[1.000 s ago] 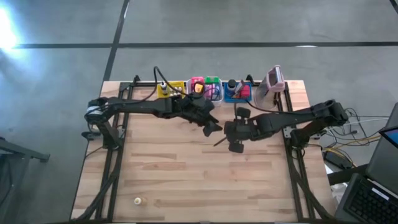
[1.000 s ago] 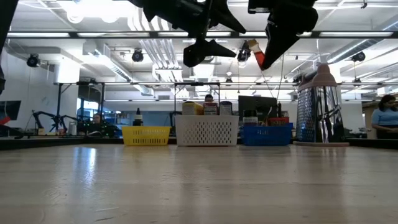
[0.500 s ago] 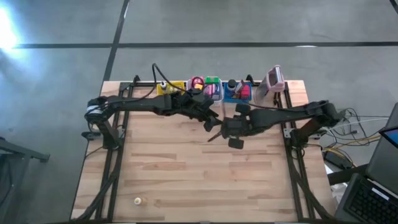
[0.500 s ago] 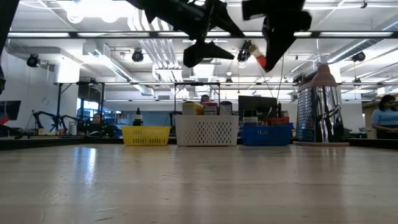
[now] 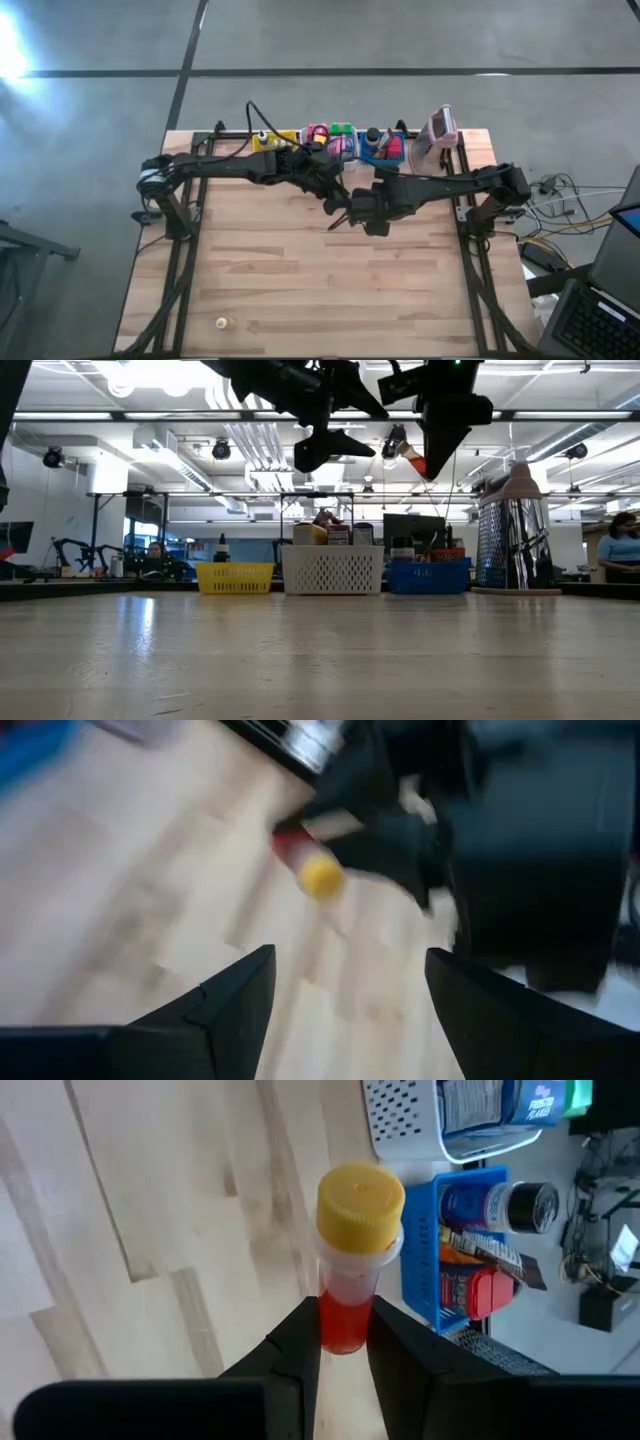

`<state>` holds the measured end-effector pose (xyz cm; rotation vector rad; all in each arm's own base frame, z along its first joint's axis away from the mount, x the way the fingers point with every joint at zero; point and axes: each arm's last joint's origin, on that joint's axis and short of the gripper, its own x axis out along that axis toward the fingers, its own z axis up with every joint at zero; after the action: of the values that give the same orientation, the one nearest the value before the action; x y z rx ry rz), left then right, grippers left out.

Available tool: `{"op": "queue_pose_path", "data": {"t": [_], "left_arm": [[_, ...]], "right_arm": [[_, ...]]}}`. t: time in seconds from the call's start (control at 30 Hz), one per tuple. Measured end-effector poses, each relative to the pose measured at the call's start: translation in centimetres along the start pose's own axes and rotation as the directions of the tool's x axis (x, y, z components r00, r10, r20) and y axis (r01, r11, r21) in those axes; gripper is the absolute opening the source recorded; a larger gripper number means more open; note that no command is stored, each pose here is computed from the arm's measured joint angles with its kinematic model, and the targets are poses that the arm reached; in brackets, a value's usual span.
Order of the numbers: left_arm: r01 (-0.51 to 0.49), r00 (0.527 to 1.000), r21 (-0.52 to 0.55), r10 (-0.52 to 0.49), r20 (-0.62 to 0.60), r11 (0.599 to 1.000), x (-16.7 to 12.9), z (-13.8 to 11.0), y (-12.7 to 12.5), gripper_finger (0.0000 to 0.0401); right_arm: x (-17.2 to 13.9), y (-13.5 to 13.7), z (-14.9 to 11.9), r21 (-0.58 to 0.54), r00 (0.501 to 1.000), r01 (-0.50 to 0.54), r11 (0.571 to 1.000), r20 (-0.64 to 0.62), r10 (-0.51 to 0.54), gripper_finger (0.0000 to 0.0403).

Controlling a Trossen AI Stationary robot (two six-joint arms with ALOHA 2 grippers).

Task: Pick & Place Kitchen Items
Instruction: Put the yellow food coloring bottle into the yellow basket

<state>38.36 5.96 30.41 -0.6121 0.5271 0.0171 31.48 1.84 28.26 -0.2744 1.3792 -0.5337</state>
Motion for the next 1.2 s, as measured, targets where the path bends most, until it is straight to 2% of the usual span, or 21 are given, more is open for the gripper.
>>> {"op": "queue_pose_path", "data": {"t": [0.07, 0.13, 0.23, 0.4, 0.67, 0.93, 1.07, 1.2], "left_arm": [[0.068, 0.997, 0.034, -0.067, -0.049, 0.997, 0.1, -0.2, 0.0, 0.0263], [0.091, 0.994, 0.098, -0.085, -0.068, 0.991, 0.3, -0.4, 0.0, 0.0263], [0.1, 0.993, 0.247, -0.082, -0.083, 0.964, 0.3, -0.6, 0.0, 0.0263], [0.091, 0.995, 0.395, -0.069, -0.068, 0.914, 0.2, -0.3, 0.0, 0.0263], [0.084, 0.995, 0.615, -0.099, -0.01, 0.784, -0.5, 1.2, -1.8, 0.0263], [0.097, 0.995, 0.634, -0.089, -0.045, 0.767, -0.4, 0.9, -2.5, 0.0263], [0.045, 0.999, 0.685, -0.04, -0.023, 0.727, -0.2, 0.6, -3.3, 0.0263], [0.048, 0.999, 0.72, -0.043, -0.025, 0.693, -0.1, 0.4, -4.2, 0.0263]], "right_arm": [[-0.3, -0.1, -0.1, 0.002, 1.0, -0.023, 1.0, 0.016, 0.023, 0.0069], [-0.9, -0.3, -0.1, 0.005, 0.995, -0.092, 0.996, 0.045, 0.091, 0.0076], [-1.9, -0.6, 0.1, 0.005, 0.969, -0.22, 0.975, 0.115, 0.218, 0.0086], [-3.4, -1.1, -0.2, -0.005, 0.903, -0.393, 0.92, 0.186, 0.387, 0.0085], [-3.7, -1.3, -0.3, 0.008, 0.896, -0.409, 0.913, 0.196, 0.4, 0.0067], [-3.6, -1.2, -0.3, 0.011, 0.898, -0.406, 0.914, 0.194, 0.396, 0.0089], [-3.6, -1.2, -0.3, 0.011, 0.898, -0.405, 0.914, 0.195, 0.396, 0.0083], [-3.6, -1.2, -0.3, 0.008, 0.898, -0.405, 0.914, 0.195, 0.395, 0.0071]]}}
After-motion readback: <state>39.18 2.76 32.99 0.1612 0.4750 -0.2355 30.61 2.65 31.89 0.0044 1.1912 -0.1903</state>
